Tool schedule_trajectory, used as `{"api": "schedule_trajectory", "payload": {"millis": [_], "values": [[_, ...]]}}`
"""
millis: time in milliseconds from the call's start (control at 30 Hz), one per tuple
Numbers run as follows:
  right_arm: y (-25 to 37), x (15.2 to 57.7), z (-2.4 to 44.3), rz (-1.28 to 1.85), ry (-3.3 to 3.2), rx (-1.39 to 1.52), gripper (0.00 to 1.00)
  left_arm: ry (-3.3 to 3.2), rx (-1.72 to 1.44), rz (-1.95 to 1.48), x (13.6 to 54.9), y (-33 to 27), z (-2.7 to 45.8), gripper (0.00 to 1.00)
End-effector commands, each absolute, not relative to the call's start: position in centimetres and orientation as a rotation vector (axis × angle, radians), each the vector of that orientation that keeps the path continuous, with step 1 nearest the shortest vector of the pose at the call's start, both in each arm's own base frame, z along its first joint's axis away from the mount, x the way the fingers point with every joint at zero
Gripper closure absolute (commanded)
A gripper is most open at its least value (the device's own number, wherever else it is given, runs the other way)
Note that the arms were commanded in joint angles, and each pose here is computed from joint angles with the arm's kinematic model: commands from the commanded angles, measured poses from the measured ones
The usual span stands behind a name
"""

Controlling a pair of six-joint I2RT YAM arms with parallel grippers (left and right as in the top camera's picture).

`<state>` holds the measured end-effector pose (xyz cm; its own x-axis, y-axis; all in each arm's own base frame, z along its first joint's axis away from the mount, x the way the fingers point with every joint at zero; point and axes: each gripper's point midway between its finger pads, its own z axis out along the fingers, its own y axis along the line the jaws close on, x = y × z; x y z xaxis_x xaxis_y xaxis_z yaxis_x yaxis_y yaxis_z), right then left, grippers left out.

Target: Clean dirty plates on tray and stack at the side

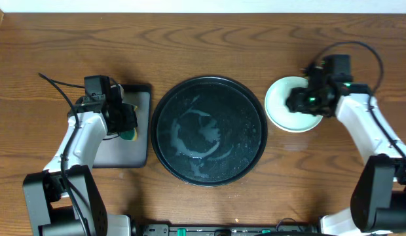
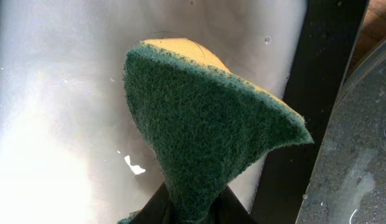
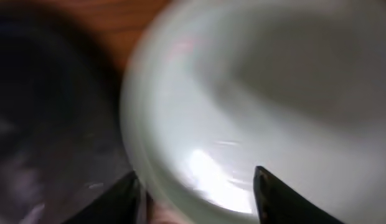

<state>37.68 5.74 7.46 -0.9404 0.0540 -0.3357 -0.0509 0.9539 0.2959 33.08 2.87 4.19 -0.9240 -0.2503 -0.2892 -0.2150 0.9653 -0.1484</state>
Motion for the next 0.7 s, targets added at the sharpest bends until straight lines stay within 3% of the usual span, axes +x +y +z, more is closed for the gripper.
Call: {"api": "schedule_trajectory", "payload": {"millis": [0, 133, 233, 433, 667], "values": [[11.0, 36.9, 7.9, 0.570, 2.724, -0.243, 0.54, 2.824, -0.323, -0.149, 32.6, 2.9, 3.7, 0.83], [13.5, 37.3, 7.6, 0.445, 2.693, -0.355, 0.67, 2.824, -0.323, -0.149, 32.6, 2.9, 3.7, 0.84], [14.3, 36.9, 7.0, 0.300, 2.719, -0.323, 0.64, 2.825, -0.323, -0.149, 32.6, 2.9, 3.7, 0.84], [14.2, 33.0, 5.4, 0.155, 2.884, -0.192, 0.68, 2.828, -0.324, -0.149, 32.5, 2.9, 3.6, 0.83], [12.5, 30.9, 4.0, 0.061, 2.966, -0.107, 0.64, 2.836, -0.325, -0.150, 32.3, 2.8, 3.6, 0.83]]}}
